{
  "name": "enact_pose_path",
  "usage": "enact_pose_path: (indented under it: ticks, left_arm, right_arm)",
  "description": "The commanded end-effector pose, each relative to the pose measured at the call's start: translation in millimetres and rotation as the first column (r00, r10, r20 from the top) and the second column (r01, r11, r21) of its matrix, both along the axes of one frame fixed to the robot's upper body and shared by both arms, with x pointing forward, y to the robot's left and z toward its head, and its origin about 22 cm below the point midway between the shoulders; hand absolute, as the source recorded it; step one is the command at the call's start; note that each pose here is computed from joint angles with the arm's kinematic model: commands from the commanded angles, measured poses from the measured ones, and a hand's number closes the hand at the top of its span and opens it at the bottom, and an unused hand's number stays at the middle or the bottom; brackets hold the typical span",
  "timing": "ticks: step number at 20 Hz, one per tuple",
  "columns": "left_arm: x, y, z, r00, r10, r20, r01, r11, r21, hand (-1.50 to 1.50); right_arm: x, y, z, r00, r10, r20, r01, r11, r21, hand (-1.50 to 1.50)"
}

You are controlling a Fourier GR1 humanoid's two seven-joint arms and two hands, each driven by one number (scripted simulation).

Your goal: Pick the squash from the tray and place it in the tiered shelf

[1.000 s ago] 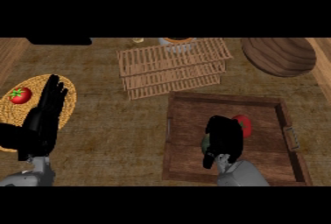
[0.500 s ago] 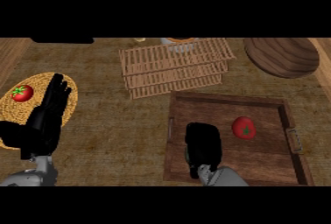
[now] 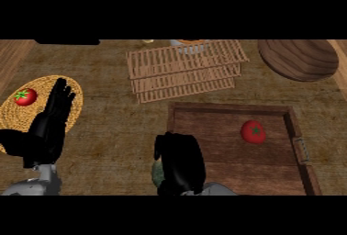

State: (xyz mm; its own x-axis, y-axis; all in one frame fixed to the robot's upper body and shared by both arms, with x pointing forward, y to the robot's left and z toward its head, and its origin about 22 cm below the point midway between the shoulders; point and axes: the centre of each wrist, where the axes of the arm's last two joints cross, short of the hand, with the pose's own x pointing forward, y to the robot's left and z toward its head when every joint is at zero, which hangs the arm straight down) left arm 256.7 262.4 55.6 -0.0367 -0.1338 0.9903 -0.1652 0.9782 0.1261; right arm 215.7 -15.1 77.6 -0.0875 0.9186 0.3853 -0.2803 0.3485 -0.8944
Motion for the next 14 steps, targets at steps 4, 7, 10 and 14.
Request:
enact_pose_path:
  ticks: [4, 7, 10, 14]
  left_arm:
    - [7.0, -4, 2, 1.0, 0.022, -0.021, -0.022, 1.0, 0.007, 0.0]
    - [3.7, 11, -2, 1.0, 0.013, -0.014, -0.013, 1.0, 0.007, 0.0]
    - [-0.2, 15, -10, 1.0, 0.015, -0.027, -0.015, 1.0, -0.001, 0.0]
    - [4.6, 16, 7, 0.999, 0.042, -0.009, -0.042, 0.999, -0.001, 0.0]
  right_arm:
    - [-19, -3, 86, 0.982, -0.127, 0.139, 0.078, 0.945, 0.317, 1.5]
    - [-9, -6, 110, 0.94, -0.252, 0.228, 0.16, 0.92, 0.357, 1.5]
    - [-17, -4, 127, 0.909, -0.309, 0.281, 0.205, 0.916, 0.345, 1.5]
    - [20, -23, 147, 0.89, -0.346, 0.298, 0.252, 0.916, 0.312, 1.5]
